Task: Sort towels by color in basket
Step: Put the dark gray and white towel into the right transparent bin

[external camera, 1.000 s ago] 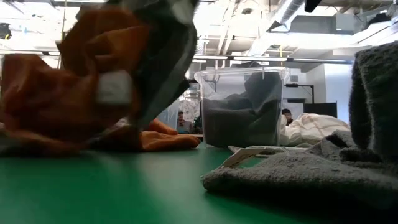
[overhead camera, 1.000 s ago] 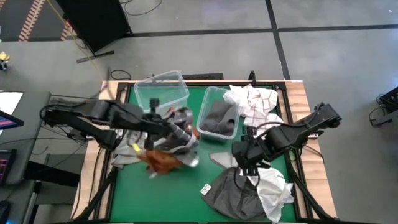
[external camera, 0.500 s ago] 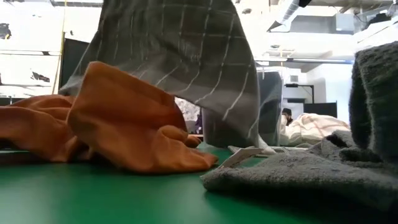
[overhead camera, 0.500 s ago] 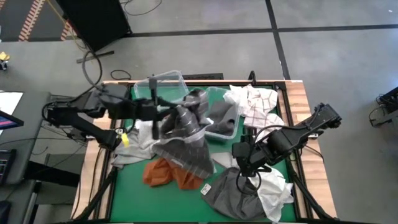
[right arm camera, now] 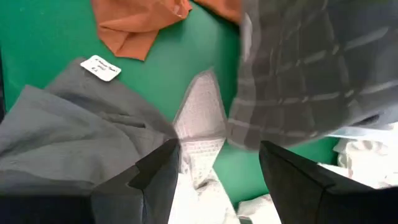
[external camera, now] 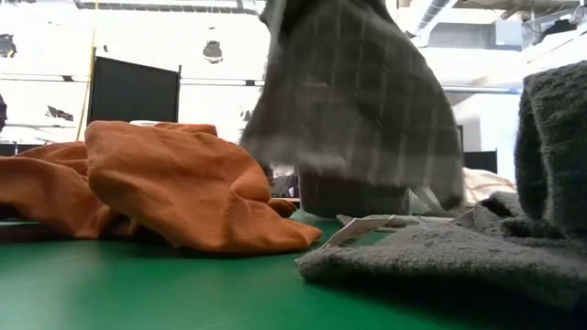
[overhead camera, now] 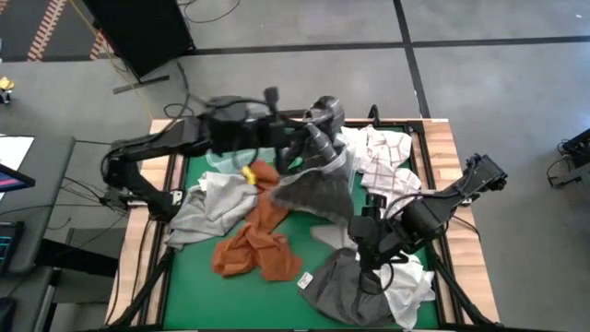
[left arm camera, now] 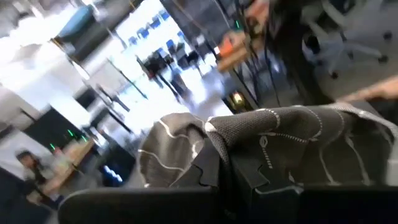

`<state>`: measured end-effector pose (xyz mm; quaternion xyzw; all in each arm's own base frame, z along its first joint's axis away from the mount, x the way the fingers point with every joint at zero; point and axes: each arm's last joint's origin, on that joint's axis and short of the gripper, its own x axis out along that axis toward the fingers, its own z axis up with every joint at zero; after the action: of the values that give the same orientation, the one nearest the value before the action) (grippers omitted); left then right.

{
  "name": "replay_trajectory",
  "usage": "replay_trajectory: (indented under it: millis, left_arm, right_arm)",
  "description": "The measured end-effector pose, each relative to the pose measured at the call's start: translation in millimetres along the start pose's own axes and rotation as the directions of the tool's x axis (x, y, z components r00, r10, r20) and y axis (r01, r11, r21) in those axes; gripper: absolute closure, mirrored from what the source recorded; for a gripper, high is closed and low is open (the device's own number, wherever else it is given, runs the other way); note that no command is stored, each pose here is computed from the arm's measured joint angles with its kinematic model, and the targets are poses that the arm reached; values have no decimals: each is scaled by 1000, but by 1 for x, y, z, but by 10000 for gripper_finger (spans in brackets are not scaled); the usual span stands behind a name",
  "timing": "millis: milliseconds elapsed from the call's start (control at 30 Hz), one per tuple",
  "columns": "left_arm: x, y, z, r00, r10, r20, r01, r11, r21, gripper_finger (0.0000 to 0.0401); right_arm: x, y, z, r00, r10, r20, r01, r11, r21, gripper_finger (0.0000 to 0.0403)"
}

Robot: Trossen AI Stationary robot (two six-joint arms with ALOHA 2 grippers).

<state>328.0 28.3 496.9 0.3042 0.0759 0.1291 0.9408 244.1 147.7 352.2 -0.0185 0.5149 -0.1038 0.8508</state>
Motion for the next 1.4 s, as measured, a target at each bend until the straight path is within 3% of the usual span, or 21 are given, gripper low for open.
replay_trajectory:
  millis: [167,333,600,733,933,1100,1300,1400]
  left_arm:
    - [46,-7,-47,978,-153,-140,140,985,-98,401]
    - [91,-31,-95,907,-340,-249,292,933,-210,399]
    - [138,-81,-159,762,-474,-441,404,881,-248,374]
    - [147,-93,-174,727,-495,-477,421,869,-261,341]
    - [143,-89,-171,729,-476,-493,410,879,-242,242]
    - [119,-64,-141,786,-413,-460,359,911,-204,174]
    - [64,-23,-90,871,-351,-345,294,933,-206,145]
    - [31,-12,-67,878,-402,-259,338,905,-257,146]
  right_arm:
    - [-8,15,-15,1000,18,-13,-18,999,43,152]
    - [-13,29,-31,999,38,-21,-37,997,70,152]
    - [-21,44,-50,998,54,-24,-51,989,135,152]
    - [-26,49,-56,998,56,-4,-55,987,150,152]
    - [-29,53,-61,998,56,22,-59,985,159,152]
    - [-31,55,-62,998,53,44,-59,986,153,152]
    - [-31,55,-62,998,52,46,-58,988,145,152]
    - [-31,54,-62,998,49,48,-56,988,144,152]
